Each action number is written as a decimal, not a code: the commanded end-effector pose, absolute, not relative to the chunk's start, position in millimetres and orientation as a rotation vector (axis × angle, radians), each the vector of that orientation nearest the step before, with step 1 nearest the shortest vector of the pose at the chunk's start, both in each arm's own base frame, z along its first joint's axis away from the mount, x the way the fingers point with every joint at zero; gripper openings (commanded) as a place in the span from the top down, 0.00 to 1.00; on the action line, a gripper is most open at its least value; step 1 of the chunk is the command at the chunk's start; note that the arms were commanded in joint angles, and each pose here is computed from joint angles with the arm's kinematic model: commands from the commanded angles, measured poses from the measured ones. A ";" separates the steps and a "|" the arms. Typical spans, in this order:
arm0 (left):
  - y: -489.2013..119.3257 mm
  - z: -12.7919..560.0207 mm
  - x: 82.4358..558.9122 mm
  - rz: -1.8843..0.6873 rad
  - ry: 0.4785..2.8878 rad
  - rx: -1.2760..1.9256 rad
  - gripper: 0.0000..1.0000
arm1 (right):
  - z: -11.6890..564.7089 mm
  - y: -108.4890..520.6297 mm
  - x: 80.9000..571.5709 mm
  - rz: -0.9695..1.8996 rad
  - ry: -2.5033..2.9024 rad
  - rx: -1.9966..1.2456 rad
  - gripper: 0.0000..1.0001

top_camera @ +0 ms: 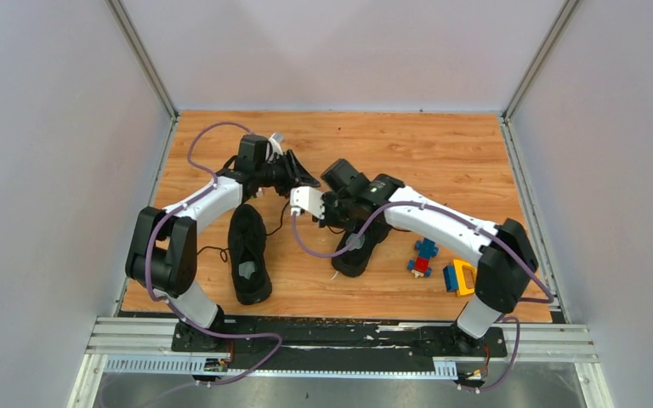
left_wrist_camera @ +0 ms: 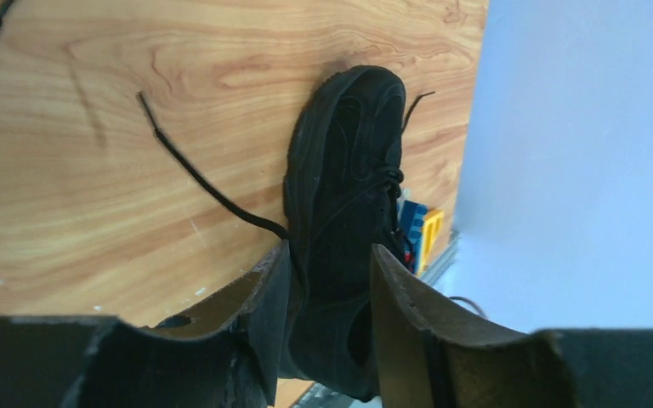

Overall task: Tie the shoes
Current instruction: Wrap the shoelace around the shoelace.

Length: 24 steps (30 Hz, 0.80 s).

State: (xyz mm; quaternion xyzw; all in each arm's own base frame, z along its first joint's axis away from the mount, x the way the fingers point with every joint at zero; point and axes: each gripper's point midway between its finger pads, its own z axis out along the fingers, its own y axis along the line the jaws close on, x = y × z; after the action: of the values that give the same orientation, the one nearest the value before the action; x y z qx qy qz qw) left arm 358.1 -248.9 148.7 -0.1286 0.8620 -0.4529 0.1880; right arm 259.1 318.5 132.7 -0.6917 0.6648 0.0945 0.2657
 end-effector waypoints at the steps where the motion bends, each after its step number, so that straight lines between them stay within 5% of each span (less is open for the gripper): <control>1: -234.7 175.5 374.2 -1.041 2.172 0.199 0.50 | 188.6 313.2 272.7 0.432 1.758 -1.625 1.00; 4: -228.1 170.6 374.2 -0.952 2.118 0.354 0.50 | 198.6 299.9 283.5 0.515 1.776 -1.522 1.00; 10: -235.3 165.5 368.8 -1.048 2.172 0.315 0.77 | 193.0 305.4 276.8 0.604 1.754 -1.555 0.90; 16: -231.7 175.7 344.2 -1.013 2.057 0.643 0.57 | 208.3 292.3 288.0 0.554 1.773 -1.484 0.83; 20: -236.7 153.9 312.0 -1.004 1.791 1.038 0.54 | 232.7 271.1 293.3 0.638 1.803 -1.339 0.82; 24: -263.5 117.7 296.5 -0.980 1.791 1.264 0.54 | 248.2 255.4 297.0 0.604 1.814 -1.277 0.79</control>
State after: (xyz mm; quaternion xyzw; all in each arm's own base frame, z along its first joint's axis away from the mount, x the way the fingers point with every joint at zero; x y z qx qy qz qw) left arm 307.3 -236.1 132.4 0.3485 0.7723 -0.3980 0.3518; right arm 301.7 260.9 207.6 -0.5307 0.7310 0.2225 0.3668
